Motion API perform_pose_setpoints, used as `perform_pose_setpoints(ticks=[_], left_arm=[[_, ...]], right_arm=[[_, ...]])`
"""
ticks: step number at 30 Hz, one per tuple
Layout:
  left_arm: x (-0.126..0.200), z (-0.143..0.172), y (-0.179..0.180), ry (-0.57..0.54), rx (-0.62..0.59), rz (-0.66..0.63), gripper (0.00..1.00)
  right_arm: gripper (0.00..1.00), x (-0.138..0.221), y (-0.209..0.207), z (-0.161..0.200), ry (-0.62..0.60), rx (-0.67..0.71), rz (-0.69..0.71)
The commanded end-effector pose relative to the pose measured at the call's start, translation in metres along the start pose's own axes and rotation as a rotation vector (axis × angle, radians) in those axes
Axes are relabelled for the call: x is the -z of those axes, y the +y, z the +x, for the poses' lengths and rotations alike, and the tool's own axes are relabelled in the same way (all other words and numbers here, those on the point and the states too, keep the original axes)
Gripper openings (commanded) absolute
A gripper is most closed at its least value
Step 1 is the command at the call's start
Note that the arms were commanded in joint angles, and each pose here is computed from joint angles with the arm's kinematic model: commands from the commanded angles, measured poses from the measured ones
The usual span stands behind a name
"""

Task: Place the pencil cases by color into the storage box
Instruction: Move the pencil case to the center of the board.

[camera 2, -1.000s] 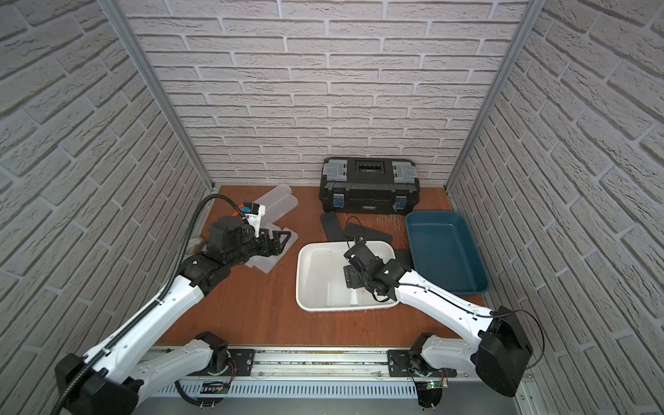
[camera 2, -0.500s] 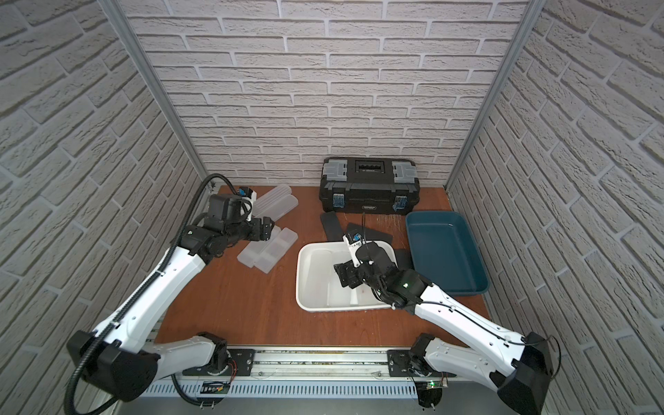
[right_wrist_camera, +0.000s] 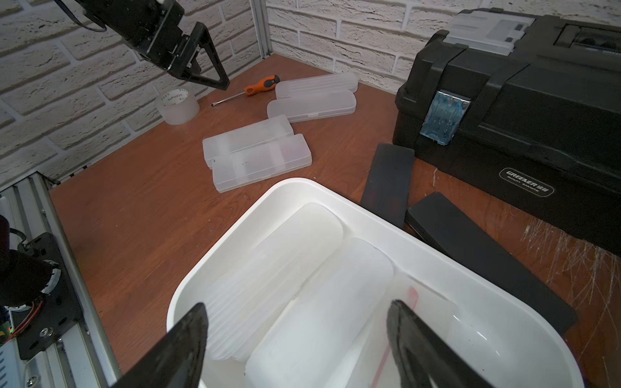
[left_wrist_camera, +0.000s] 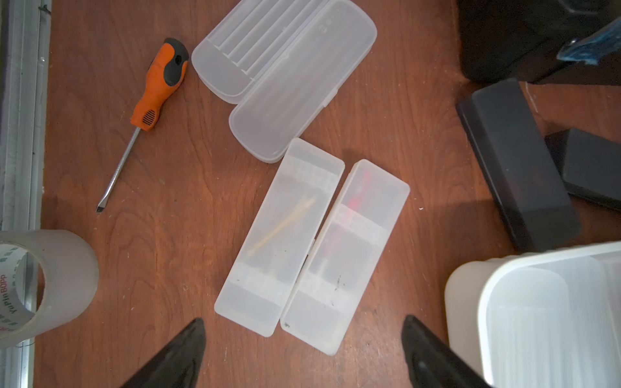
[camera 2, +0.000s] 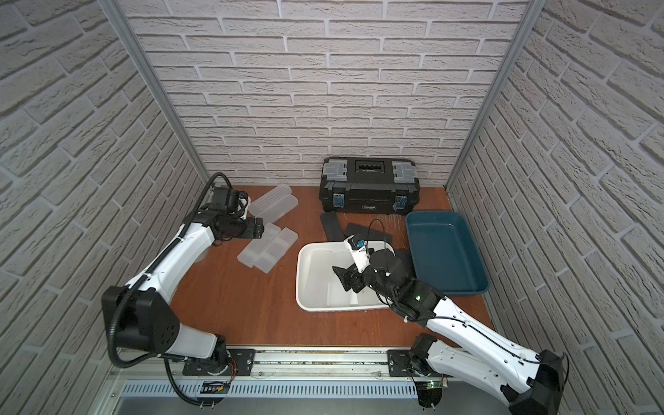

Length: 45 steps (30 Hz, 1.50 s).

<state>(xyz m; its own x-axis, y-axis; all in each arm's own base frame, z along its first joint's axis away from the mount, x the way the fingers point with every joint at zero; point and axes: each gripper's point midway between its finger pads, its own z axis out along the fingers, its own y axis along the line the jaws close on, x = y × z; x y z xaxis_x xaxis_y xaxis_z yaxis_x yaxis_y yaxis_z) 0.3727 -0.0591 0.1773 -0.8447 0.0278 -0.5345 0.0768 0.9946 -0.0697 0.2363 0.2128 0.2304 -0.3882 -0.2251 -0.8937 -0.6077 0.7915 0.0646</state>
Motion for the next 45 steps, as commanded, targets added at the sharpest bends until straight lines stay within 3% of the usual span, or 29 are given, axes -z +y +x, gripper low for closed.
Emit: perform_pose_setpoints(ticks=[1, 16, 26, 33, 45], left_arm=[[-0.012, -0.001, 0.007, -0.019, 0.034, 0.028, 0.91], [-0.055, 0.007, -0.004, 0.058, -0.001, 0.058, 0.89], [-0.071, 0.013, -0.028, 0.070, -0.093, 0.058, 0.88], [-0.101, 0.028, -0.049, 0.115, -0.148, 0.041, 0.88], [-0.121, 0.030, -0.053, 0.130, -0.204, 0.041, 0.88]], right_arm=[[0.84, 0.008, 0.002, -0.017, -0.087, 0.000, -0.012], [0.83, 0.009, -0.003, -0.008, -0.122, -0.034, 0.007], [0.83, 0.005, -0.004, -0.005, -0.111, -0.028, 0.013], [0.84, 0.006, -0.002, -0.003, -0.112, -0.018, 0.002], [0.84, 0.003, 0.003, -0.001, -0.107, -0.008, -0.024]])
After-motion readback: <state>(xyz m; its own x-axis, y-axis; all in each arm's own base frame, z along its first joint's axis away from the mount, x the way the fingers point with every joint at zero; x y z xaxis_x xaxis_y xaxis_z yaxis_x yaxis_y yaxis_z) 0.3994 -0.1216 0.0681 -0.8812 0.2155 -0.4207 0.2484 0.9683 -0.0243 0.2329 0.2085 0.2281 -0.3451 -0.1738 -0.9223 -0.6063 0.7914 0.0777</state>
